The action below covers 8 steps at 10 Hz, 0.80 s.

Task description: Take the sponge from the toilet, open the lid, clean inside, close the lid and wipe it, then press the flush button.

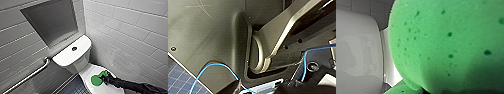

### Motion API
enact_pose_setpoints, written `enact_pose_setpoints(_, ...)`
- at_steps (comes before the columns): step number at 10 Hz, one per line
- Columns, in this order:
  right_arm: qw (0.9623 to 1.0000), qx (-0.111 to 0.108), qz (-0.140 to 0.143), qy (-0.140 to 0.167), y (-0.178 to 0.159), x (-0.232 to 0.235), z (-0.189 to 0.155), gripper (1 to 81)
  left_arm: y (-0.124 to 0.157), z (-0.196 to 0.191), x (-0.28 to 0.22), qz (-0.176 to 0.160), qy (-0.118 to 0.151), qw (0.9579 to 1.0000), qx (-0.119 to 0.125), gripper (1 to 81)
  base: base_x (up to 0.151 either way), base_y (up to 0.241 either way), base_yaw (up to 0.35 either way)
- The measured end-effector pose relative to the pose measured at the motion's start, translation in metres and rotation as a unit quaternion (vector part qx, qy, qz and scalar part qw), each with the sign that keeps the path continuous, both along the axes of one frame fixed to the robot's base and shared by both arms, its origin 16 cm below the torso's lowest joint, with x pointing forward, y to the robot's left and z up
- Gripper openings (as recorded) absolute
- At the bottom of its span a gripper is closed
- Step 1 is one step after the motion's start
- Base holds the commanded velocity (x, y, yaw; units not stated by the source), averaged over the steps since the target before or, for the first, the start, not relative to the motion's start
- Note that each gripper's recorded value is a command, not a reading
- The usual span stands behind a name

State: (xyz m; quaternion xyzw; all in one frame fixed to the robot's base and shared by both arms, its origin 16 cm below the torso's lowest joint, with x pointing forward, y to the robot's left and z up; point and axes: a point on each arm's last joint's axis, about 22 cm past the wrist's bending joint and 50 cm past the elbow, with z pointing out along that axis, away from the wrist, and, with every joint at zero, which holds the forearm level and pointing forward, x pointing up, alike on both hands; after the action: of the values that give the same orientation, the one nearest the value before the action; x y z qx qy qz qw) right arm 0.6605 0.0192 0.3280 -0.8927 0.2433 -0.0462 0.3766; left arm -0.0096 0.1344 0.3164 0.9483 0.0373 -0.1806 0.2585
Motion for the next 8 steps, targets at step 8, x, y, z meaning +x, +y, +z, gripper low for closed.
enact_pose_setpoints(8, 0.9990, 0.020, -0.019, 0.036, -0.144, -0.092, -0.013, 1.0, 0.000, 0.000, 0.000, 0.000, 0.000, 1.0000, 0.000, 81.1, 0.000, 0.000, 0.000)
